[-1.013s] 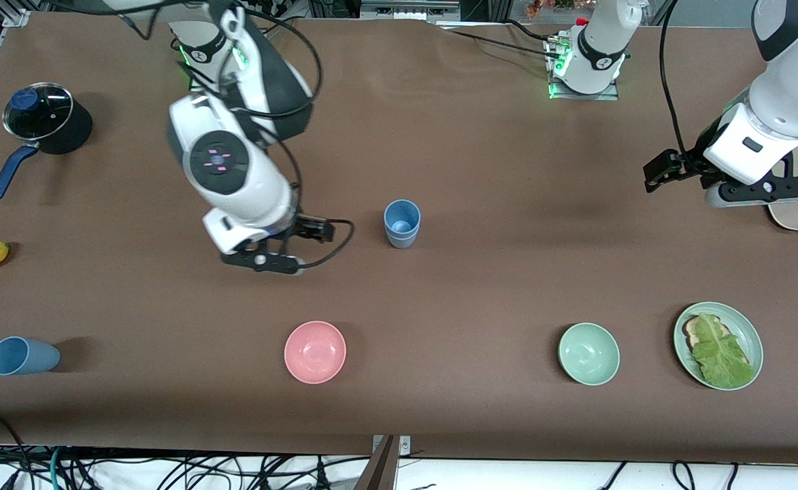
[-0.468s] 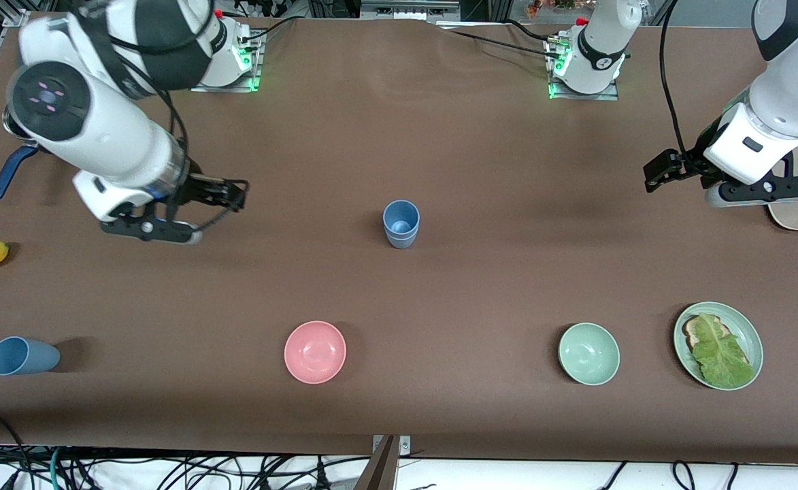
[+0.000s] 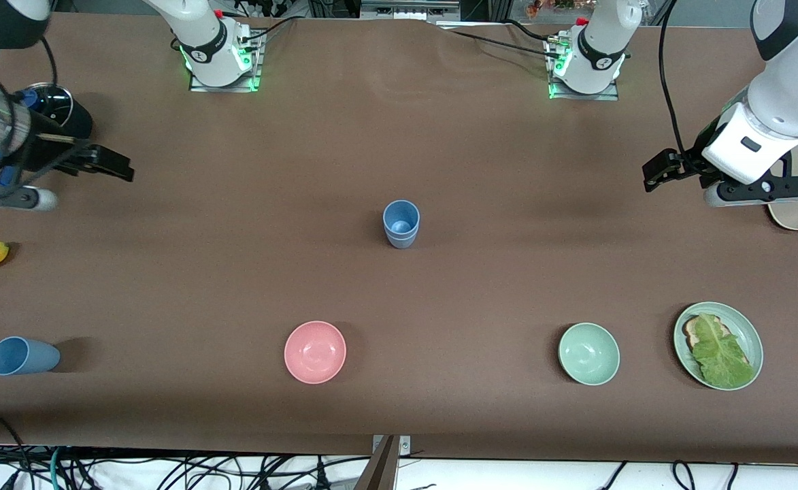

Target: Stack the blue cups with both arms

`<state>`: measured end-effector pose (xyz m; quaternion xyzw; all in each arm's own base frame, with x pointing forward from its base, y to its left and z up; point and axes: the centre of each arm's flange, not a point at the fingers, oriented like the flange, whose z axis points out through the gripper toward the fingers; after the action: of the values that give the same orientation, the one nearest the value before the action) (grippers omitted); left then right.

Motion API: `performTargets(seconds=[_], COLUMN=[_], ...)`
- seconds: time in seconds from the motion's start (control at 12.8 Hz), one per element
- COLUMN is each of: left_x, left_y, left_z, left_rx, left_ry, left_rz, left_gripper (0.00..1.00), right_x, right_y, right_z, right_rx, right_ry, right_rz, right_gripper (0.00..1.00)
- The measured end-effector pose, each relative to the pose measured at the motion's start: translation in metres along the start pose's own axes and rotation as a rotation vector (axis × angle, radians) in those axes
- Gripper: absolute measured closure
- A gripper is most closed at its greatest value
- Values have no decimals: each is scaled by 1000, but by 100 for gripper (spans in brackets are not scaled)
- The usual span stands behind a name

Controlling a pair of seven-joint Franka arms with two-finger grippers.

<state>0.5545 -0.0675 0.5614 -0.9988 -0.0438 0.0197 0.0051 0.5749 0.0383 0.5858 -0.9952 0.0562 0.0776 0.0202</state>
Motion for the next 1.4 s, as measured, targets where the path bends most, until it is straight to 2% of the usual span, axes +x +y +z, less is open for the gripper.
performTargets(seconds=[0.39,0.86,1.09,1.25,1.4], left_x=[0,-1,-1,-1,-1], left_y=[-1,-1,-1,-1,-1], left_z=[0,1,1,1,1], left_rx=[0,2,2,2,2], left_ry=[-2,-8,-9,-10,-10], left_rz=[-2,-2,-2,-2,-2], left_gripper=[0,0,0,0,0], right_x=[-8,-7,-11,-13,-13], right_y=[1,8,12,14,14], right_z=[1,4,0,-4,-5], right_rx=[-1,-36,-78,-79,-79], right_ry=[-12,-15,-16,-13,-13], right_rz=[-17,-46,-115,-174,-182], right_gripper=[0,0,0,0,0])
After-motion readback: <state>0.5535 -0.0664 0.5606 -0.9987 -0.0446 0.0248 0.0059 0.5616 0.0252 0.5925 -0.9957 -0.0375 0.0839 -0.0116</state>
